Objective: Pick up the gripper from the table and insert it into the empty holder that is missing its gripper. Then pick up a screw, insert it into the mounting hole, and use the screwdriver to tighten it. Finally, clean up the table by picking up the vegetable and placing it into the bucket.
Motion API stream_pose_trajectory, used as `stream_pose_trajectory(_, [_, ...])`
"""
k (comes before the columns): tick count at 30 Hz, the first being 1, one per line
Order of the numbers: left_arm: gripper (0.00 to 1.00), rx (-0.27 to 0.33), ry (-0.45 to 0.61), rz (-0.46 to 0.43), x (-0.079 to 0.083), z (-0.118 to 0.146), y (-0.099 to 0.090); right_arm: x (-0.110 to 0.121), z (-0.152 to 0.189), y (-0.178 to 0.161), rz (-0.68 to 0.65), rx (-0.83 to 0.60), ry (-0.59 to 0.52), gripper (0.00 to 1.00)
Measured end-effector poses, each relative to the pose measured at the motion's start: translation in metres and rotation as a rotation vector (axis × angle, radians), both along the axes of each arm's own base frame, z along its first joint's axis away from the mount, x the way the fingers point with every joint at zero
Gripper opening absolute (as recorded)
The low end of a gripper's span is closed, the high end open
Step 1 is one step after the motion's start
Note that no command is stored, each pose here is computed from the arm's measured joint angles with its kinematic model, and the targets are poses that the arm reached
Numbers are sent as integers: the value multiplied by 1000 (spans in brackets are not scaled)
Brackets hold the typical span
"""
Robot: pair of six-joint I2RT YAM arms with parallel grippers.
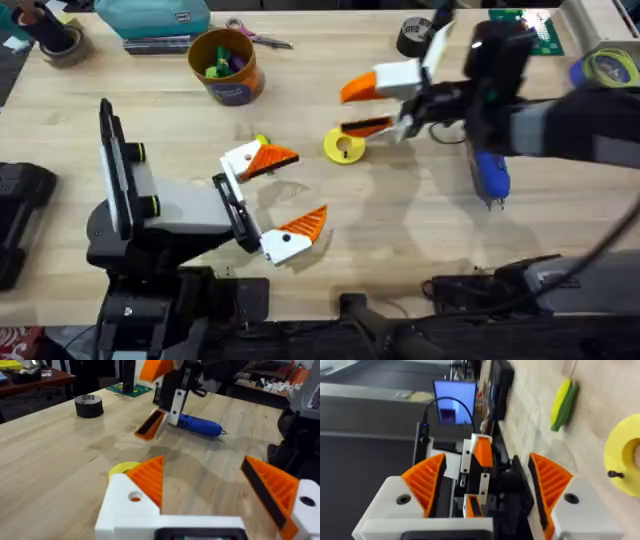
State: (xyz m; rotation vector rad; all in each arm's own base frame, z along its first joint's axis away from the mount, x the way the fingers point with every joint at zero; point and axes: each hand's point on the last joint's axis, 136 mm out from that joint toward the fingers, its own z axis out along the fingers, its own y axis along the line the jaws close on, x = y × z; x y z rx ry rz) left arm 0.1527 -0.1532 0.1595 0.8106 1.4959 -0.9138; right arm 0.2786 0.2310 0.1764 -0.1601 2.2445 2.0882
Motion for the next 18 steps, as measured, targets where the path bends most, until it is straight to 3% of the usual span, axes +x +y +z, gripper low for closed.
stream_pose_trajectory(5, [987,0,0,0,0,0,0,6,27,-27,-74,-10,-89,993])
stream_pose_trajectory(10, [986,0,0,0,0,0,0,6,47,-43,-117,-48,-104,996])
stream_pose_trajectory(18, [986,0,0,0,0,0,0,-8,47,-58,-164,-308,-65,996])
